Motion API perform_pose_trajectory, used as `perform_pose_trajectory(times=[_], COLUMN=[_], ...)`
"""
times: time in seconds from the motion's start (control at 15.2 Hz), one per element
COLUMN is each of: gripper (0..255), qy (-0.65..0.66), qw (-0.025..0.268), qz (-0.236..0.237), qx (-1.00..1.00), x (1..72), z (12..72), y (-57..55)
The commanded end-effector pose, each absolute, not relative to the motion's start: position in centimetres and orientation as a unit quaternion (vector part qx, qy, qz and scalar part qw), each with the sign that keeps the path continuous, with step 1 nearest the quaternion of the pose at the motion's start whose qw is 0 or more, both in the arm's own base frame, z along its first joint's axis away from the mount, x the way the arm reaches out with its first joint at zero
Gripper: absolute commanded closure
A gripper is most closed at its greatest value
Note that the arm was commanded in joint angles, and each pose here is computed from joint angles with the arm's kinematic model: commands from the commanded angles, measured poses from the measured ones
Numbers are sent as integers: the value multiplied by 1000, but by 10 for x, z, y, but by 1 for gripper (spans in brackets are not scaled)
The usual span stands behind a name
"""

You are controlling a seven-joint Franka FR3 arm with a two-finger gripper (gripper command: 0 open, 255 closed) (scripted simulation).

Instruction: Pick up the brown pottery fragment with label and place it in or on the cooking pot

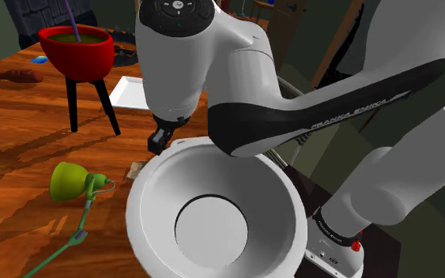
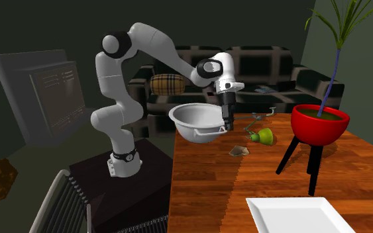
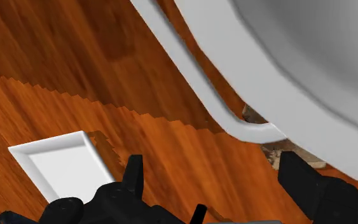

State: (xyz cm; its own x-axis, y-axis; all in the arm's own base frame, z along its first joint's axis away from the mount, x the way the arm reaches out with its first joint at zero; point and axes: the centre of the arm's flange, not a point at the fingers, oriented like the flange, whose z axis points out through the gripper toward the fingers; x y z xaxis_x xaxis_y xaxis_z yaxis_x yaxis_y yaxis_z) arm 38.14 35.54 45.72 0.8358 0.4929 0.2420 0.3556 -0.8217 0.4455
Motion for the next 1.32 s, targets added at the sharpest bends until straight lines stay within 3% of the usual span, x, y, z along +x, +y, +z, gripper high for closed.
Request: perform_pose_trajectory(times=[0.0, 0.92, 0.99, 1.25], gripper=[0, 0, 255, 255], qy=[235, 235, 234, 234], qw=[186, 186, 185, 185], qz=[143, 143, 143, 143], qx=[943, 943, 943, 944], x=[383, 395, 396, 406], z=[418, 387, 386, 392], y=[370, 360, 356, 355])
